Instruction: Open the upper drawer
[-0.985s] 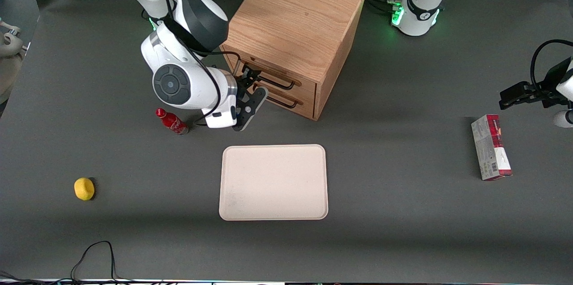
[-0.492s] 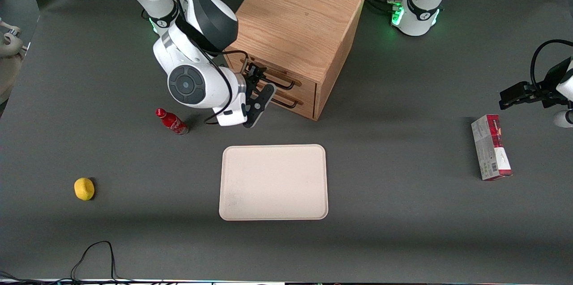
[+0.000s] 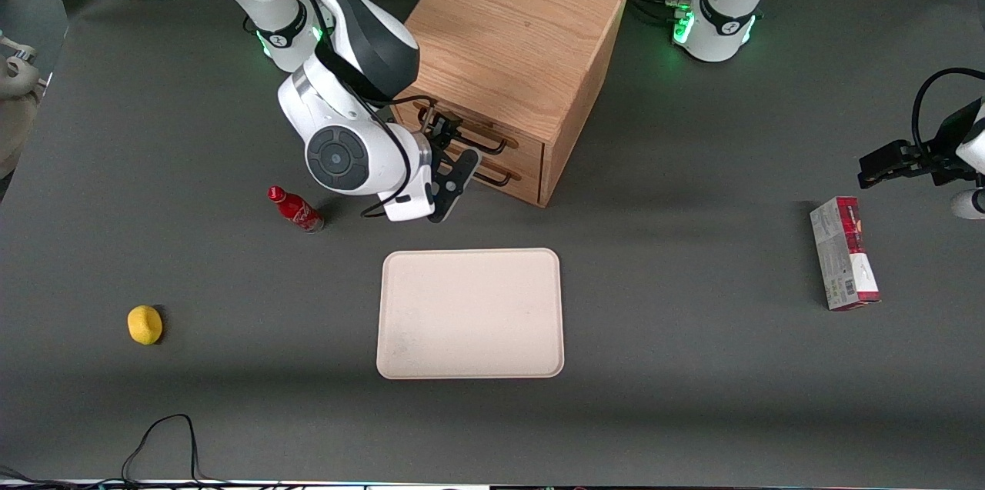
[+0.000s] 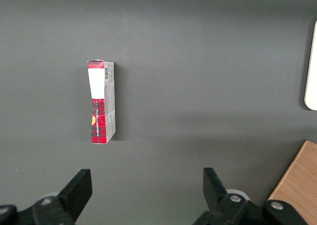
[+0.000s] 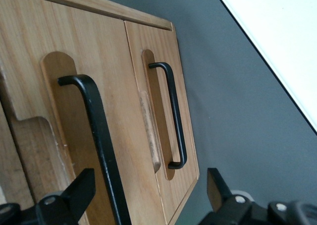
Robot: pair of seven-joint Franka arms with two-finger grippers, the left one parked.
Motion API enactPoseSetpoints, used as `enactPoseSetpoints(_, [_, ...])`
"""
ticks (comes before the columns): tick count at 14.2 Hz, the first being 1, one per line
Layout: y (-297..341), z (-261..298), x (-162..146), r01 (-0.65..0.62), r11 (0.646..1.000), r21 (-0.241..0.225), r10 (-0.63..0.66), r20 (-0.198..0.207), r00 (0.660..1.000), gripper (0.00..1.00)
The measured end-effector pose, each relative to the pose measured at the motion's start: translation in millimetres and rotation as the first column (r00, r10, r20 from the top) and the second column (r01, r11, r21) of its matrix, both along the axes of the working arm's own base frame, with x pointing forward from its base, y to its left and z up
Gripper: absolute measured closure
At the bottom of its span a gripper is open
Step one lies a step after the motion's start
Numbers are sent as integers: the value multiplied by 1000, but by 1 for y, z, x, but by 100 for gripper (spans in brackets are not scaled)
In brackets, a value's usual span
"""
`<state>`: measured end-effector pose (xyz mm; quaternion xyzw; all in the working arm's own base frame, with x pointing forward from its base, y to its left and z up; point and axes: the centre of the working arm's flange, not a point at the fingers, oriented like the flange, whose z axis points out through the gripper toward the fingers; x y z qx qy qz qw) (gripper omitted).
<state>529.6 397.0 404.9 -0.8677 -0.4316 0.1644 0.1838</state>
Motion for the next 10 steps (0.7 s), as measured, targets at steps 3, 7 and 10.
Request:
enactPoseSetpoints(3, [3, -3, -2, -8, 1000, 0, 8, -4, 1000, 0])
enactPoseSetpoints(7, [4, -14, 0, -20, 1000, 4, 20, -12, 1000, 0])
enactPoseSetpoints(10, [5, -18, -2, -29, 1000, 5, 29, -16, 999, 0])
